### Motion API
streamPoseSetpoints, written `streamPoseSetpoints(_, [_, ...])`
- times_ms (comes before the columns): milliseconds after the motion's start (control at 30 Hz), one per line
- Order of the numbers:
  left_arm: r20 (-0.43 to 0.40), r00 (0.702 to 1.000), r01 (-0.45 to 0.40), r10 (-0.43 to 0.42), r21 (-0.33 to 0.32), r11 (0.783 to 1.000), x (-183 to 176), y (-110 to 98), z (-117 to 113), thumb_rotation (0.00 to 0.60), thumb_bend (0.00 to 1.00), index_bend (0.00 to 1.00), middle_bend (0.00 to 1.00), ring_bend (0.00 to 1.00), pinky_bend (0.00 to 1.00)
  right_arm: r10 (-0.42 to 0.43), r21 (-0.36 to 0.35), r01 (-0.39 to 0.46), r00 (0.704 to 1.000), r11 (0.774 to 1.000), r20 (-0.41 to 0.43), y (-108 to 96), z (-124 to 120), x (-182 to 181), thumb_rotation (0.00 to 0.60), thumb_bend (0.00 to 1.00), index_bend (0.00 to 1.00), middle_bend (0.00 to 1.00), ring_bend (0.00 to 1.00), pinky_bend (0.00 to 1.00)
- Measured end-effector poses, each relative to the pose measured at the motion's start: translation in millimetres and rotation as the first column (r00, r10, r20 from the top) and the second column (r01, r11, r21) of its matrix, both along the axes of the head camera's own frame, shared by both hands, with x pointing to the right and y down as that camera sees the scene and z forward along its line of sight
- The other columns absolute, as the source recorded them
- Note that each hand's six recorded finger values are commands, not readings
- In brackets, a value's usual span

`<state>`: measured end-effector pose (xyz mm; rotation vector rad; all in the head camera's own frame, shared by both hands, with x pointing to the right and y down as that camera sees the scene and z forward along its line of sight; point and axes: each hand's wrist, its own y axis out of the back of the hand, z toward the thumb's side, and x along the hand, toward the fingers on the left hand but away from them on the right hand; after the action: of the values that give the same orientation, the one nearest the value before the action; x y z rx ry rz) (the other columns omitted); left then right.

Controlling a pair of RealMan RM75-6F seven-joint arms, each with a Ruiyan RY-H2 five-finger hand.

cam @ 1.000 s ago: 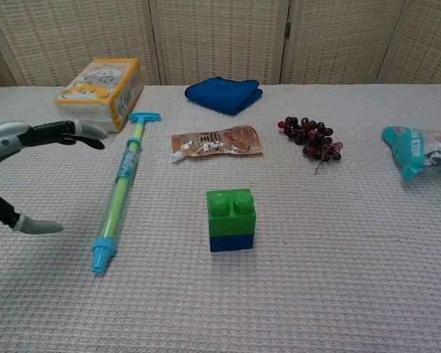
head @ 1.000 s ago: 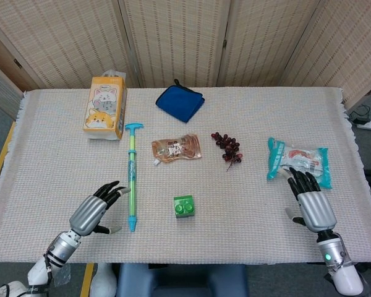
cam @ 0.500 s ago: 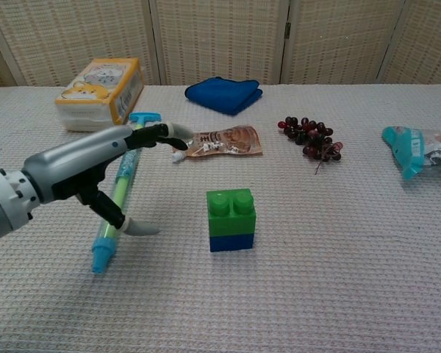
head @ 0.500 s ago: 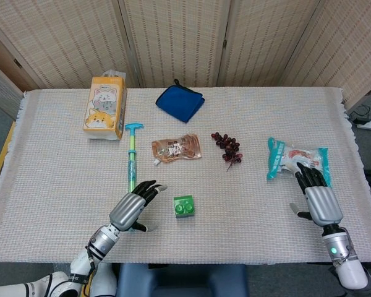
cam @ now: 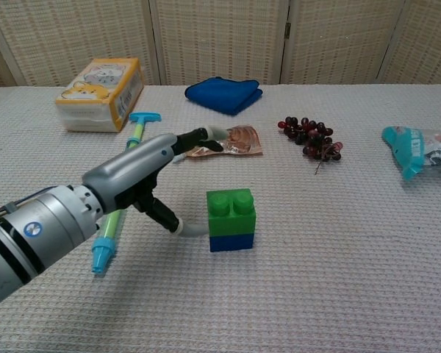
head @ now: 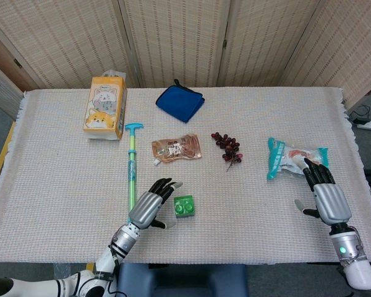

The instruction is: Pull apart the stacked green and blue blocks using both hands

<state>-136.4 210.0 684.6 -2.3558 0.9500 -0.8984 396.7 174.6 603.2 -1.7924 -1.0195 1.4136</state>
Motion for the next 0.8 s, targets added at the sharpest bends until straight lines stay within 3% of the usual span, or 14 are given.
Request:
streamPoseSetpoints(333, [-0.027,0.999,0.044,-0.045,-0.022,0.999,19,0,11,0.600,0.18,0.13,0.21,0.04,0.08,0.016,-0.007,-0.016,1.000,1.000,-0.009,-3,4,3,0.600,0.34,0.00,0.00,0.00,0.00])
streamPoseSetpoints(433, [-0.026,0.998,0.060,-0.060,-0.024,0.998,22,-2,16,0.600,0.18,0.15,0.27,0.06,0.07,0.015,-0.014,-0.015,1.000,1.000,-0.011,-4,6,4,0.600,0.34,0.00,0.00,0.00,0.00])
streamPoseSetpoints(800, [0.024,0.996,0.081,-0.081,-0.027,0.996,20,-6,36,0.600,0.19,0.16,0.34,0.09,0.06,0.028,-0.015,-0.028,0.999,0.999,-0.016,-8,8,8,0.600,0.34,0.00,0.00,0.00,0.00])
